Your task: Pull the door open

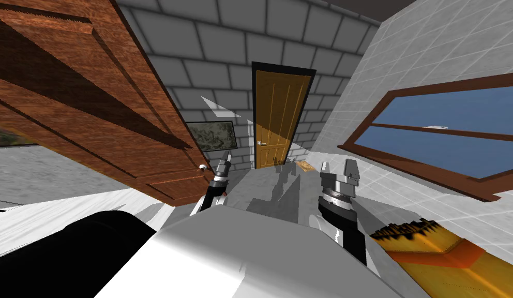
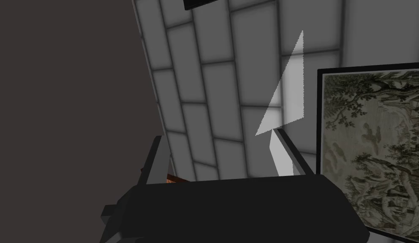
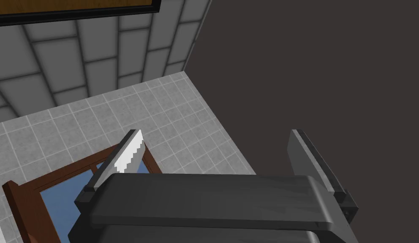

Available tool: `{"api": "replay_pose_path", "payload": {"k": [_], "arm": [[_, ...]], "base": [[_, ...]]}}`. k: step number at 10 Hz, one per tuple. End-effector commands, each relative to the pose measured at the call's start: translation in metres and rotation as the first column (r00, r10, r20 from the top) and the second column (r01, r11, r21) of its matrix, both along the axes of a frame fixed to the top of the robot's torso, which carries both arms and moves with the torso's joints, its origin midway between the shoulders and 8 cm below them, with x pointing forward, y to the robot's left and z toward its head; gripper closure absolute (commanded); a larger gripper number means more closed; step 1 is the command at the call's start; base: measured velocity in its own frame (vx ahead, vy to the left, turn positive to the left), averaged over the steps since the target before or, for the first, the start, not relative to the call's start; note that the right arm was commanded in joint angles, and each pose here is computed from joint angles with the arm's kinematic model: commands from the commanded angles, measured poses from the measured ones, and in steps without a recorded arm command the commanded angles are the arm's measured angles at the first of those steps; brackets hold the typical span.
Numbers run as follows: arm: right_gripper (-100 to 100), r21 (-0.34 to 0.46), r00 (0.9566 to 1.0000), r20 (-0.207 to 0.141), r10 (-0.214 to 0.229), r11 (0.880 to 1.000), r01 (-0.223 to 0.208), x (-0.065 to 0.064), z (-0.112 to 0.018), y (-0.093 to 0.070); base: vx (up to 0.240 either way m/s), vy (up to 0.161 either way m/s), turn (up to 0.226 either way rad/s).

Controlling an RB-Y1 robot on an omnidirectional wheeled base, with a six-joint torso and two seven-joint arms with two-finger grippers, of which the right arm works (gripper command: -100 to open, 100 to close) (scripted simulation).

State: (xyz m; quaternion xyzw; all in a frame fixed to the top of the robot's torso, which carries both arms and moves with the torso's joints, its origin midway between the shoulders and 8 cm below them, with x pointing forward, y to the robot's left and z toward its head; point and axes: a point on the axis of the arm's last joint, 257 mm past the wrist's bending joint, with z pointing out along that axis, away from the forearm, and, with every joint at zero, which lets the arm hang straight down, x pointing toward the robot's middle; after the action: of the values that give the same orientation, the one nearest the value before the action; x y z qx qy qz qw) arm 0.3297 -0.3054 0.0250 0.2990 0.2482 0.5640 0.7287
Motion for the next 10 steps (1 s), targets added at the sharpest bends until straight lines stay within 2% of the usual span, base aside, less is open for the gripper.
{"api": "replay_pose_path", "payload": {"k": [1, 3, 10], "arm": [[-100, 0.001, 0.9998, -0.017, 0.005, 1.0, -0.005, 0.007, -0.01, -0.001], [-100, 0.002, 0.9995, -0.03, 0.009, 1.0, -0.009, 0.012, -0.018, -0.002], [-100, 0.013, 0.9943, -0.103, 0.025, 1.0, -0.024, 0.039, -0.062, -0.008]], "base": [[0.046, 0.006, 0.093], [0.08, 0.013, 0.069], [0.078, 0.008, 0.086]]}}
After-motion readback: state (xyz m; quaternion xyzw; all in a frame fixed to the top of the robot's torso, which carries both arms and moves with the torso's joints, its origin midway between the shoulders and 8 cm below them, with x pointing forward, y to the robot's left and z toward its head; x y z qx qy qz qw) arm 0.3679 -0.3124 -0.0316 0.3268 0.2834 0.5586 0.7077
